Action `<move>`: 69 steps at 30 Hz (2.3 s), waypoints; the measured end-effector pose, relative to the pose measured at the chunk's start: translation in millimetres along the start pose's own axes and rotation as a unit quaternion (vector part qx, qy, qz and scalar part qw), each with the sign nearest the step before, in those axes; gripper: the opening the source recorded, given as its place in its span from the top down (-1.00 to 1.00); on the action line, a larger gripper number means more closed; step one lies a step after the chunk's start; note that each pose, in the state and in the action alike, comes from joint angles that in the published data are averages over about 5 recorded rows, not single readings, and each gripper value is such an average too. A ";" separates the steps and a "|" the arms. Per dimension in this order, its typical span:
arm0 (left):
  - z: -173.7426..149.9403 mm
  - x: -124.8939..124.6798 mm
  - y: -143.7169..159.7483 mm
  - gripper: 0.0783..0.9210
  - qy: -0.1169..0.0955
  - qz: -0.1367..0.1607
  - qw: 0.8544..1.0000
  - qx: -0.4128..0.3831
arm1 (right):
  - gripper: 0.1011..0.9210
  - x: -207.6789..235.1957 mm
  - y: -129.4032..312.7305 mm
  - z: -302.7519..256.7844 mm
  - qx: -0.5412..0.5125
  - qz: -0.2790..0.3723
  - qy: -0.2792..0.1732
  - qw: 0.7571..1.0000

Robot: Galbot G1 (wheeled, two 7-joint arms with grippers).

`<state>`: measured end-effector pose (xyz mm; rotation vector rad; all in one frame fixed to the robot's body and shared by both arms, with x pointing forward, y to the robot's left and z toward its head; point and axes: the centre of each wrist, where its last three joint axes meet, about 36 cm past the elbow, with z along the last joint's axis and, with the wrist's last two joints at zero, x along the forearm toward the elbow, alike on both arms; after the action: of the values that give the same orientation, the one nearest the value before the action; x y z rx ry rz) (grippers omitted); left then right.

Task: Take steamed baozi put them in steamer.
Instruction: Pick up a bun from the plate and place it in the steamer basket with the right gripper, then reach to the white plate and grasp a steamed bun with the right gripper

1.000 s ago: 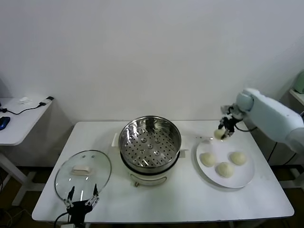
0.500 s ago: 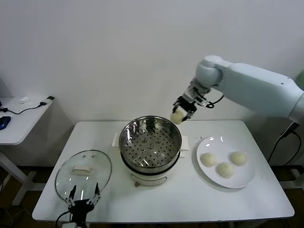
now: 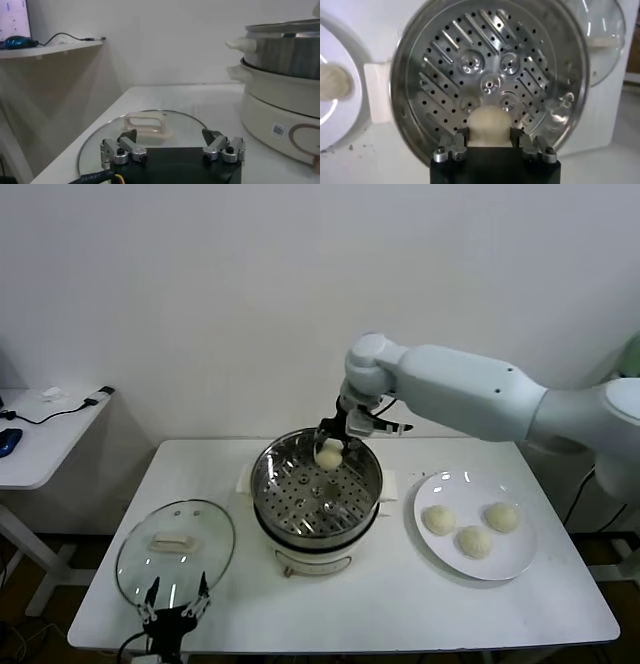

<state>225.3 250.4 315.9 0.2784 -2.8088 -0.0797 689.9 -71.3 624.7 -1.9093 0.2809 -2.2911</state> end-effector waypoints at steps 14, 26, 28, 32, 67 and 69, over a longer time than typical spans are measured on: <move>-1.8 0.3 -0.9 -0.77 -0.006 -0.007 1.000 0.005 | -0.16 -39.8 -9.1 23.7 0.006 0.003 -0.006 1.000; -2.0 1.2 -1.6 -0.77 -0.007 -0.007 1.000 0.006 | -0.75 -38.5 -16.9 31.5 0.010 0.007 -0.021 1.000; -2.5 1.9 -1.5 -0.77 -0.007 -0.007 1.000 0.005 | -0.76 -30.7 -15.5 33.0 0.008 0.007 -0.024 1.000; -3.0 3.4 -1.5 -0.77 -0.007 -0.006 1.000 0.004 | -0.76 -1.1 -7.2 38.4 -0.009 0.012 -0.028 0.999; -8.4 -1.9 -1.3 -0.77 -0.020 -0.005 1.000 0.006 | -0.76 14.9 306.8 -68.2 -0.676 -0.045 0.002 0.736; -8.0 -2.1 -1.2 -0.77 -0.020 -0.005 1.000 0.006 | -0.76 2.8 311.1 -69.7 -0.686 -0.048 0.007 0.726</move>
<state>230.0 249.5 322.8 0.2972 -2.8480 -0.0726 618.5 -370.8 542.0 -2.2584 2.4783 -2.1983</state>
